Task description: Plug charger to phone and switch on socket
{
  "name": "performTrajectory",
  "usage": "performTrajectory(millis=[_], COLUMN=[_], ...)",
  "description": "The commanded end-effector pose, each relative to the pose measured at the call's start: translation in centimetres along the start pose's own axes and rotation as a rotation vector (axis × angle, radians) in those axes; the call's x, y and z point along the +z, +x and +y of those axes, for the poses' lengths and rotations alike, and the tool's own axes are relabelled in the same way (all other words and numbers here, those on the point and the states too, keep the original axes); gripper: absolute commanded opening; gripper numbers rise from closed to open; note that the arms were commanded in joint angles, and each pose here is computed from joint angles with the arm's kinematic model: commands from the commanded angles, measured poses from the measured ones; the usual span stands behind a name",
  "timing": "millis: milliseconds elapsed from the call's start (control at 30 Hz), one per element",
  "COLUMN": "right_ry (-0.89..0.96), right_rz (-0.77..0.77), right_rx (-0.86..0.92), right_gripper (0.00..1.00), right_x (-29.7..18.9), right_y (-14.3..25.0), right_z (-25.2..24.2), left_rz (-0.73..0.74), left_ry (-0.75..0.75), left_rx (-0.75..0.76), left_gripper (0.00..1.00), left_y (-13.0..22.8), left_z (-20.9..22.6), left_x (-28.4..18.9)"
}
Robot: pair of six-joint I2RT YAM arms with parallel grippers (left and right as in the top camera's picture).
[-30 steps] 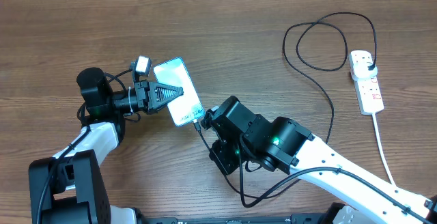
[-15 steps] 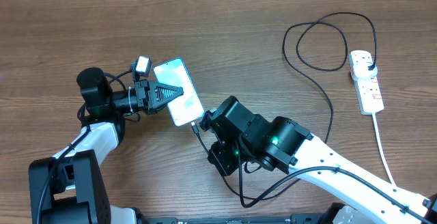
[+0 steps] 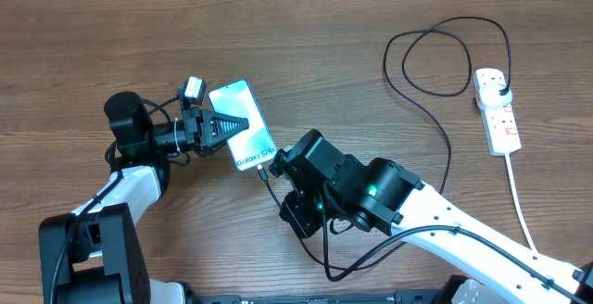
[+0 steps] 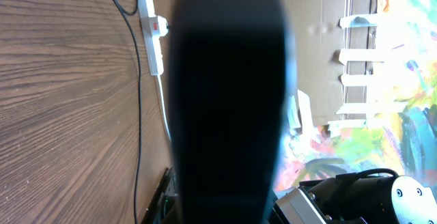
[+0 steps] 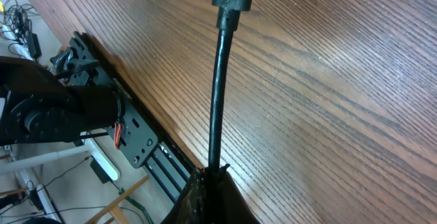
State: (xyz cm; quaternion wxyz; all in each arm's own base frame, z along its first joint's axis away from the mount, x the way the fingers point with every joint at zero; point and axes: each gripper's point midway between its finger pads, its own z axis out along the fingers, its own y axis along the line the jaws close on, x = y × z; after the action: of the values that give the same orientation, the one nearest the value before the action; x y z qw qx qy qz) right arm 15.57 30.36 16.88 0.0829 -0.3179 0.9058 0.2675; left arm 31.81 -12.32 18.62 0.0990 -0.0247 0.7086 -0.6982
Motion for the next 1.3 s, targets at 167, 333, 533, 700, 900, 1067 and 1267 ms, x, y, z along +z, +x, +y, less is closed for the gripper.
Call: performTrajectory(millis=[167,333,533,700,900,1067,1267], right_ry=[-0.012,-0.012,-0.006,-0.002,-0.001,0.035,0.037], right_rz=[-0.010,-0.009,0.006,0.007,0.007,0.008,0.007], right_rx=[-0.001,-0.001,0.005,0.005,0.005,0.009,0.014], right_gripper=[0.04,0.04,0.04,0.04,0.04,0.04,0.04], right_x=[-0.1,-0.1,0.4,0.6,0.6,0.6,0.6], right_y=[-0.3,-0.3,-0.2,-0.3,-0.3,-0.2,-0.2], right_z=[0.3,0.3,0.1,-0.1,-0.1,-0.7,-0.8], left_rz=[0.009,0.009,0.010,0.010,0.020,0.020,0.020], left_ry=[0.006,0.006,0.006,0.006,0.011,0.011,0.011], left_rx=[-0.018,-0.018,-0.018,-0.016,0.050,0.056,0.056], left_gripper=[0.04,0.04,0.04,0.04,0.04,0.04,0.04], left_y=[-0.2,-0.2,-0.2,-0.2,0.0,0.0,0.0], left_z=[-0.6,-0.6,-0.6,-0.6,-0.7,-0.7,-0.7], left_x=[-0.1,-0.1,-0.1,-0.1,-0.1,-0.1,-0.1])
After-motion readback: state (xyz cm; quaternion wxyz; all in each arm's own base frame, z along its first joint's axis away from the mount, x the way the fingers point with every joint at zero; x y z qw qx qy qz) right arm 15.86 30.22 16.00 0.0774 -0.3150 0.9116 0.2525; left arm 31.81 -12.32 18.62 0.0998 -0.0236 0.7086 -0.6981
